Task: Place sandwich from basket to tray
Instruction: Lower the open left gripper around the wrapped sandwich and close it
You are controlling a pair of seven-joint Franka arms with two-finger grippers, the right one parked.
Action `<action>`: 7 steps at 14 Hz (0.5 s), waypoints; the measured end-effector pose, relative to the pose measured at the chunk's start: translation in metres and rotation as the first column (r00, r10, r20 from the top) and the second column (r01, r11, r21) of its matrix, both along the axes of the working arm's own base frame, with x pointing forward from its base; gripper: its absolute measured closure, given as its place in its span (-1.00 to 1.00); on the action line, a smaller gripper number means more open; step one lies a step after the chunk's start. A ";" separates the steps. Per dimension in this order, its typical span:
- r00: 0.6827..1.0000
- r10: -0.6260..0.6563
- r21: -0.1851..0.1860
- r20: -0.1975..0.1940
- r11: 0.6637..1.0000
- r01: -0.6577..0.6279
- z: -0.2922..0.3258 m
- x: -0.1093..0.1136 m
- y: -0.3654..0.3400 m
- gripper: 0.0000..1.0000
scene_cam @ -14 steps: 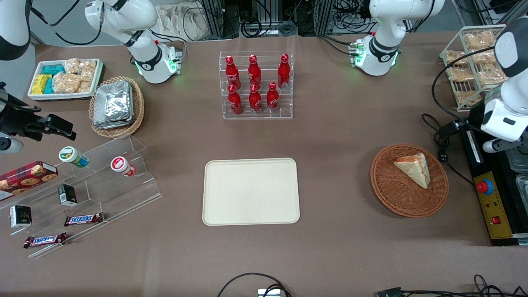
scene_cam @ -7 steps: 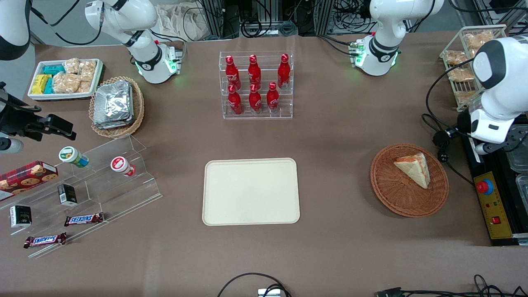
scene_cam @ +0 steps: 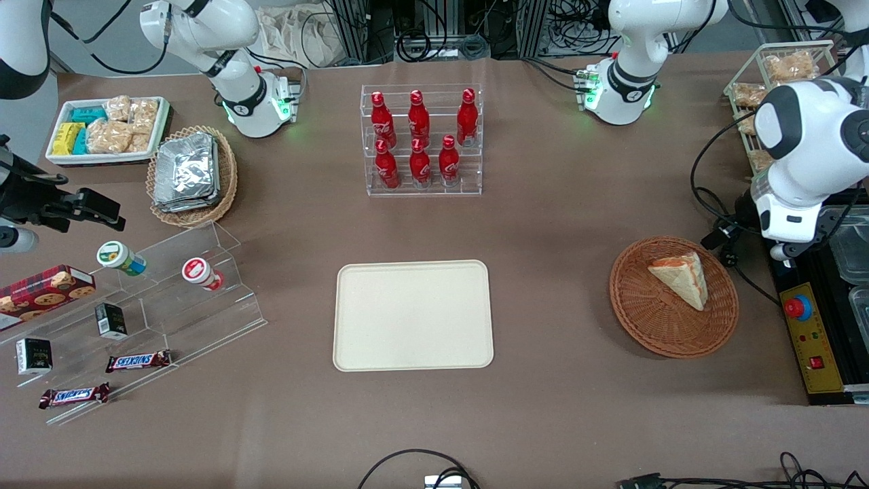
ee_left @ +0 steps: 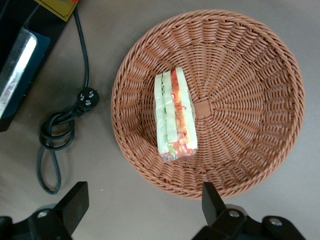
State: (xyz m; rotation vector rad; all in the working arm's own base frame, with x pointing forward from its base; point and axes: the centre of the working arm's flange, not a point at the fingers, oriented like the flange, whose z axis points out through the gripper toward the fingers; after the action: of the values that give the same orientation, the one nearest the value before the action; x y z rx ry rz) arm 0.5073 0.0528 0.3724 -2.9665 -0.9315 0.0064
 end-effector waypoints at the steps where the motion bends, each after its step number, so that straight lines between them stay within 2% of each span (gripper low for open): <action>1: 1.000 0.016 0.001 0.008 1.000 -0.016 -0.007 0.001 0.000 -1.00; 7: 0.996 0.081 0.000 0.027 0.997 -0.081 -0.043 0.010 -0.006 -1.00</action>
State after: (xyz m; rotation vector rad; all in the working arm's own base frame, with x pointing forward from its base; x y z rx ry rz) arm 0.5172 0.0464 0.3291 -2.9324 -1.0545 -0.0316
